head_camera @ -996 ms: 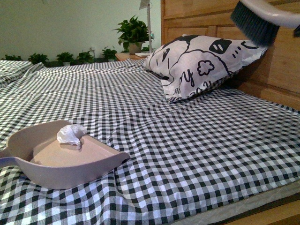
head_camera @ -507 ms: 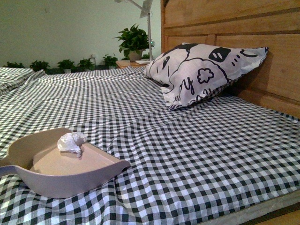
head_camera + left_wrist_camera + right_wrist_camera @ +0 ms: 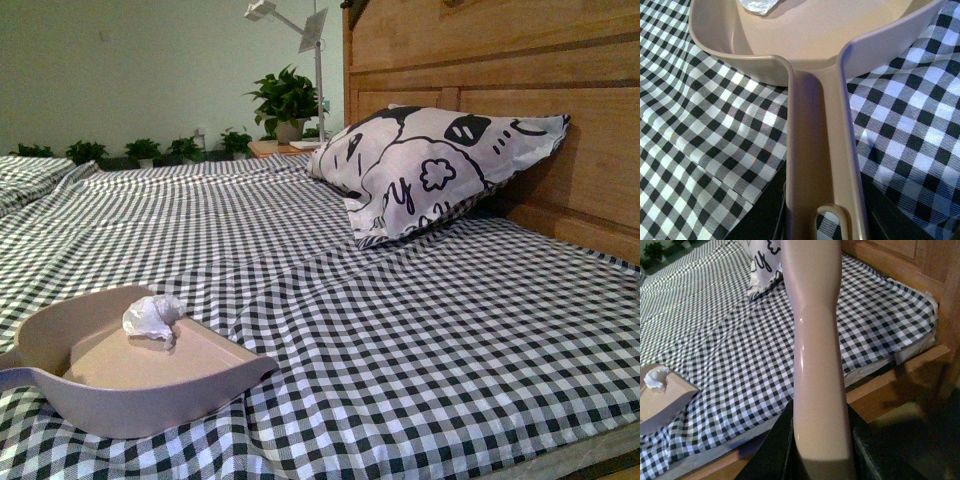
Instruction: Clean up trash
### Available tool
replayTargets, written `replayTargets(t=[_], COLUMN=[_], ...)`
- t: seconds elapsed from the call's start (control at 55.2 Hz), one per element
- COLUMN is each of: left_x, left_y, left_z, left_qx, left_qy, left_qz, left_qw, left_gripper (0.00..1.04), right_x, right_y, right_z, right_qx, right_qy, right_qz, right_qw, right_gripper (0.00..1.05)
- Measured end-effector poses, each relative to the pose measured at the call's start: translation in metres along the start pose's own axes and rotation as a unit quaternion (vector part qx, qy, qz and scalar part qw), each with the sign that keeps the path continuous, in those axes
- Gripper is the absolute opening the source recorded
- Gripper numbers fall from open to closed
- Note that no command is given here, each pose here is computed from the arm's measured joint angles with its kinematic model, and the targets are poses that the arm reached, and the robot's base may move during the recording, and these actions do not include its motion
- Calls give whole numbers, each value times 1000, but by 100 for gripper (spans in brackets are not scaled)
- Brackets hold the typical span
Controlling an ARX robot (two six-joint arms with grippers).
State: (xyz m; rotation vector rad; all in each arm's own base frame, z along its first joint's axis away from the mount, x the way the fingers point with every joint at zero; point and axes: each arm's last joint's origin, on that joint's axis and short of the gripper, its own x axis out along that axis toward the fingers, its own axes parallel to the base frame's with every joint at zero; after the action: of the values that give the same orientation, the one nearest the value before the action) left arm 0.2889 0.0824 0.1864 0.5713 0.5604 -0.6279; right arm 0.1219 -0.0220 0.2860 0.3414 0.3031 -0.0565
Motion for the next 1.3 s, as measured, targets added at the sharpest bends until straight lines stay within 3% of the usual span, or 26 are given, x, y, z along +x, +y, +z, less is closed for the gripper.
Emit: replayTargets(t=[0.199, 0.272, 0.344, 0.417, 0.471, 0.634, 0.87, 1.305], left_x=[1, 7, 9, 4, 0, -2, -13, -81], left_y=[-1, -7, -9, -2, 2, 4, 15, 18], left_z=[-1, -7, -11, -8, -4, -5, -2, 35], left_qx=[-7, -35, -122, -208, -264, -340, -342, -215], left_qy=[5, 16, -7, -65, -97, -120, -131, -200], left_qz=[8, 102, 205, 251, 259, 244, 274, 380], left_qw=[1000, 994, 971, 943, 924, 900, 889, 877], left_gripper=[28, 28, 28, 28, 28, 28, 28, 28], right_x=[-2, -2, -2, -3, -3, -3, -5, -20], right_y=[-1, 0, 1, 2, 3, 8, 12, 12], right_z=[0, 0, 0, -1, -1, -4, -6, -6], right_qx=[2, 2, 1, -1, -3, -9, -8, -3], right_qy=[-2, -3, -2, -2, 0, 4, 10, 5], right_qz=[2, 3, 5, 3, 6, 12, 20, 36], right_qw=[1000, 1000, 1000, 1000, 1000, 1000, 1000, 999], right_gripper=[22, 22, 22, 22, 22, 22, 22, 22])
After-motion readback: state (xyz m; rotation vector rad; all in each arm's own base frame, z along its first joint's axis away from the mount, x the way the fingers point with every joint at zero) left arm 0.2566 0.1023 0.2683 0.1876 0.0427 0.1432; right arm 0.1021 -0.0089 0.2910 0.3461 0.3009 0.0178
